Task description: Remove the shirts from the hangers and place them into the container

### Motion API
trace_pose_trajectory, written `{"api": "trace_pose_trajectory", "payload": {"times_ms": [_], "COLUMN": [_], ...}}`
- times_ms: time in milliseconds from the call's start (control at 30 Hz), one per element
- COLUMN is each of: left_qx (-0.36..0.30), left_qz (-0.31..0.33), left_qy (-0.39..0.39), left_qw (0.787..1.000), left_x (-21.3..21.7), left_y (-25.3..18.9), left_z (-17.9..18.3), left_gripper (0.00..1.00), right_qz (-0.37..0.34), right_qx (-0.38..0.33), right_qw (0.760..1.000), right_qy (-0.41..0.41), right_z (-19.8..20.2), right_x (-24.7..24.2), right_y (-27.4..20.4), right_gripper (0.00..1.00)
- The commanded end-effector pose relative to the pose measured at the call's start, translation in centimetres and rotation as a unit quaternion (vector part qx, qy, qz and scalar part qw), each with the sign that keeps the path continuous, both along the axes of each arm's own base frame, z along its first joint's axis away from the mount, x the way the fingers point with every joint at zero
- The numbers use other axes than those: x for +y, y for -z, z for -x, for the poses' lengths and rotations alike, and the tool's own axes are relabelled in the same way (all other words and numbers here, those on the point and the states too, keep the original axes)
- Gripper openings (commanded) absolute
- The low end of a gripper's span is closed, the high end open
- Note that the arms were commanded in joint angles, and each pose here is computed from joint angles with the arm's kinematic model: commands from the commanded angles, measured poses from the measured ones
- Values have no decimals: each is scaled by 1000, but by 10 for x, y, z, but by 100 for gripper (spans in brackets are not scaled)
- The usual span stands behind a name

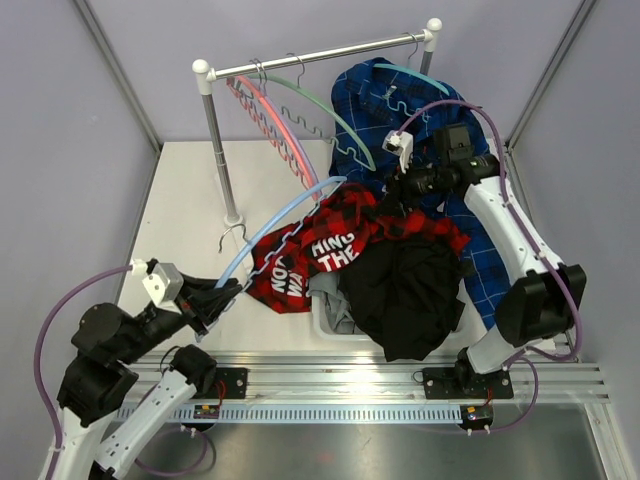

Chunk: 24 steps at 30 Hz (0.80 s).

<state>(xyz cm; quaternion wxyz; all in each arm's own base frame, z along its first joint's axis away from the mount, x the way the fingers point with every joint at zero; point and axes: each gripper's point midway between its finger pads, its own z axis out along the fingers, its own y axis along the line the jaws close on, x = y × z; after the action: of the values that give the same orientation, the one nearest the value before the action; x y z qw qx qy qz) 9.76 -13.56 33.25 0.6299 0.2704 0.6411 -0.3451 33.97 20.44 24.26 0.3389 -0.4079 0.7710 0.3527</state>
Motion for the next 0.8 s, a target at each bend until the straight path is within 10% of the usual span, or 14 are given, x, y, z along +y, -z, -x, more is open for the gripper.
{"api": "trace_pose_trajectory", "payload": {"times_ms": [0,367,767], "left_qx": [-53,-54,-50], "left_qz": [28,-41,-63], "left_qy": [21,140,206], "left_qw": [998,988,975], "left_x": [-11,-46,-65], "left_y": [-35,-38,-47], "left_z": [-5,-2,-2], "left_gripper": [0,0,0], "right_qz": [24,-11,-3], "right_qx": [-145,-283,-273], "right_qw": [989,930,917], "right_qy": [3,-235,-291], "right_z": [13,134,159], "right_x": [-17,-17,29], "right_y": [-59,-118,-123], "right_gripper": [65,82,89]}}
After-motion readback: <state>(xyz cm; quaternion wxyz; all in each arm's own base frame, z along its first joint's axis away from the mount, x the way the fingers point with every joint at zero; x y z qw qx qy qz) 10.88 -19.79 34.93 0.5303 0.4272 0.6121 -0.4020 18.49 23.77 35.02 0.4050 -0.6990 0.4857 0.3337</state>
